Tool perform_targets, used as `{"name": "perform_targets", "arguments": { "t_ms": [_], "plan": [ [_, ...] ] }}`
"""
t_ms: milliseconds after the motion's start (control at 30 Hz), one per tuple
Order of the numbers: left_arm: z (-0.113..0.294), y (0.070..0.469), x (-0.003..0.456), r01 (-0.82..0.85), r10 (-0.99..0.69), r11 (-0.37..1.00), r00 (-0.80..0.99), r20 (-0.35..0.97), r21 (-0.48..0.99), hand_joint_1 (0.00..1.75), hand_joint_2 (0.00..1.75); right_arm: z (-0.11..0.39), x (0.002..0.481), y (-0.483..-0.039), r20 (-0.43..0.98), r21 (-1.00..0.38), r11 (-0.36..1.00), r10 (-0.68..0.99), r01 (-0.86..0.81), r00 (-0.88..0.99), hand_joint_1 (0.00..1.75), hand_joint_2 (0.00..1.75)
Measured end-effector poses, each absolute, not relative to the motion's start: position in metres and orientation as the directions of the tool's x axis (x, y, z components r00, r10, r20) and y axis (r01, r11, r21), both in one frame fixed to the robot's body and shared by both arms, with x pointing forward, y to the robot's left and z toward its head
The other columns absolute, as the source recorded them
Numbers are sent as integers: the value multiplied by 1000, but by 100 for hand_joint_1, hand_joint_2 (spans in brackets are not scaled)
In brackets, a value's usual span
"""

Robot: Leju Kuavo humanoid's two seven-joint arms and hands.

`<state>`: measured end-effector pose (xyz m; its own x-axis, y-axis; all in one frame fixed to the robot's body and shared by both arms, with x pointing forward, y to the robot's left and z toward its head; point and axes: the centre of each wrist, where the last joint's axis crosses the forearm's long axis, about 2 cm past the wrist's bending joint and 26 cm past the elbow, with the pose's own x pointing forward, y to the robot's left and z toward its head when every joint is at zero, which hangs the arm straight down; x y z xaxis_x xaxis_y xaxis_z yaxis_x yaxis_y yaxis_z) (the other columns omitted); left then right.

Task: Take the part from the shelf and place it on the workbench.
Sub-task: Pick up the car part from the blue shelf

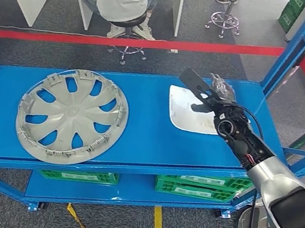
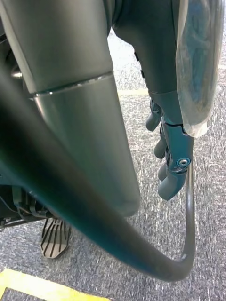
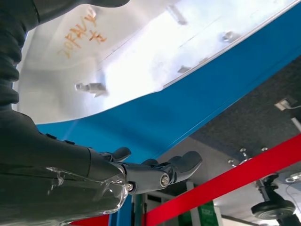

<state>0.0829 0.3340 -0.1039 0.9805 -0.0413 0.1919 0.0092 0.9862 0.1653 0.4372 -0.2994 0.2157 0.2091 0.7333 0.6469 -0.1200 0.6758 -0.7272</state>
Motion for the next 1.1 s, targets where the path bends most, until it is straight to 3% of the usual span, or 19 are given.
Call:
{"name": "perform_targets", "arguments": {
  "t_ms": [633,1100],
  "plan": [
    [-104,337,80,-12,-19,987,981,191,160,0,0,193,442,-323,472,-807,543,830,-234,298,0,175],
    [-105,339,75,-20,-11,987,982,189,161,0,0,179,439,-346,444,-809,535,827,-243,344,0,175]
  ]
}}
